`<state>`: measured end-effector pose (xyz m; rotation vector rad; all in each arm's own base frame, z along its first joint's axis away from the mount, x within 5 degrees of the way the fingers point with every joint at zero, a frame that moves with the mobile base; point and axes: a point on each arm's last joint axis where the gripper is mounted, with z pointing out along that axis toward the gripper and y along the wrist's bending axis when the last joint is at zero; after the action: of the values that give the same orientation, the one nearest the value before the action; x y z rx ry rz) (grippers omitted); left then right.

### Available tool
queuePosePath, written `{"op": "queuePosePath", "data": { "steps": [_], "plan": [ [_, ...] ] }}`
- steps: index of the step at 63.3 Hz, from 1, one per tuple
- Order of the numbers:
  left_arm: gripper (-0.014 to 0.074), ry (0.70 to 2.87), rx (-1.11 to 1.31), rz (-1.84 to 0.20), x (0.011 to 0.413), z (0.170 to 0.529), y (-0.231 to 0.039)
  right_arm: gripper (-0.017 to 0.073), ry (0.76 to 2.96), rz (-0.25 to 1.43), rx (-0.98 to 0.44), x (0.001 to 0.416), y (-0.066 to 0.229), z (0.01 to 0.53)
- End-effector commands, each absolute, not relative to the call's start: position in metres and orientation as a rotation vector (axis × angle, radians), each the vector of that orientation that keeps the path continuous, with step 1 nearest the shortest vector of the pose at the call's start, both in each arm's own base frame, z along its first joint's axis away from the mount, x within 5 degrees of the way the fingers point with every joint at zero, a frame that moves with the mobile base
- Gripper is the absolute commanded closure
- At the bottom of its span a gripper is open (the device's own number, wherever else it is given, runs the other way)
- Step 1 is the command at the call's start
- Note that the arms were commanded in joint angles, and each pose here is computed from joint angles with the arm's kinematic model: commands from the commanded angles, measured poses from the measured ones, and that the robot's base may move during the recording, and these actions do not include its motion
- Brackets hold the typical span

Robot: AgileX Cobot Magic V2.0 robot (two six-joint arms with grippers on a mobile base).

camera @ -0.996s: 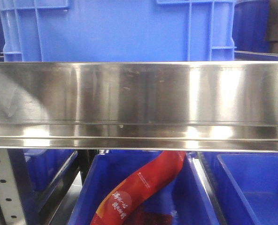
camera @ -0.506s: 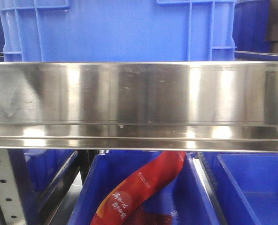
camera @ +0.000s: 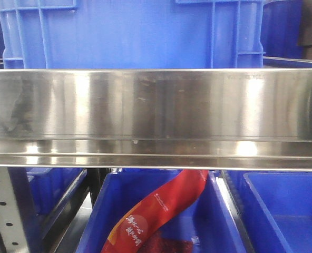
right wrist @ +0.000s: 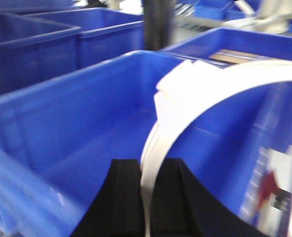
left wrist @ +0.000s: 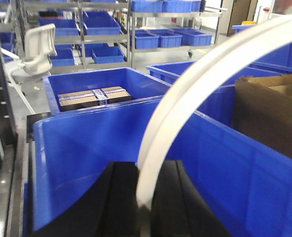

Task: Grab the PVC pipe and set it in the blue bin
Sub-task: 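Open both grippers to drop the white pipe pieces into the blue bin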

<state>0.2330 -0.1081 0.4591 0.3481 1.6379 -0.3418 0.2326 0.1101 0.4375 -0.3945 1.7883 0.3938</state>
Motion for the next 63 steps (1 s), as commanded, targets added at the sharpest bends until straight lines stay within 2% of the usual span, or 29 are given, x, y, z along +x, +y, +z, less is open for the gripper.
{"op": "queuePosePath", "data": {
  "steps": [1,16,22,28,38,43,58,63],
  "plan": [
    [0.0704,1.62,0.34,-0.363,0.256,0.467,-0.121,0.0728,1.766,0.407,-0.417,0.252,0.126,0.443],
    [0.0704,1.69,0.354,-0.353,0.31,0.445,-0.146,0.0726,1.807,0.418,-0.448,0.289,0.152,0.437],
    [0.0673,1.701,0.356,-0.351,0.316,0.438,-0.149,0.0657,1.812,0.417,-0.45,0.291,0.153,0.436],
    [0.0556,1.707,0.356,-0.353,0.317,0.437,-0.15,0.0526,1.83,0.417,-0.457,0.291,0.153,0.434],
    [0.0267,1.717,0.358,-0.351,0.317,0.436,-0.15,0.0302,1.834,0.417,-0.459,0.291,0.153,0.434],
    [0.0184,1.72,0.359,-0.351,0.317,0.436,-0.149,0.0253,1.831,0.417,-0.457,0.291,0.153,0.434],
    [0.0173,1.724,0.36,-0.35,0.317,0.436,-0.149,0.0252,1.832,0.417,-0.458,0.291,0.153,0.434],
    [0.0223,1.731,0.366,-0.353,0.313,0.437,-0.15,0.0267,1.838,0.456,-0.44,0.287,0.153,0.437]
  ]
}}
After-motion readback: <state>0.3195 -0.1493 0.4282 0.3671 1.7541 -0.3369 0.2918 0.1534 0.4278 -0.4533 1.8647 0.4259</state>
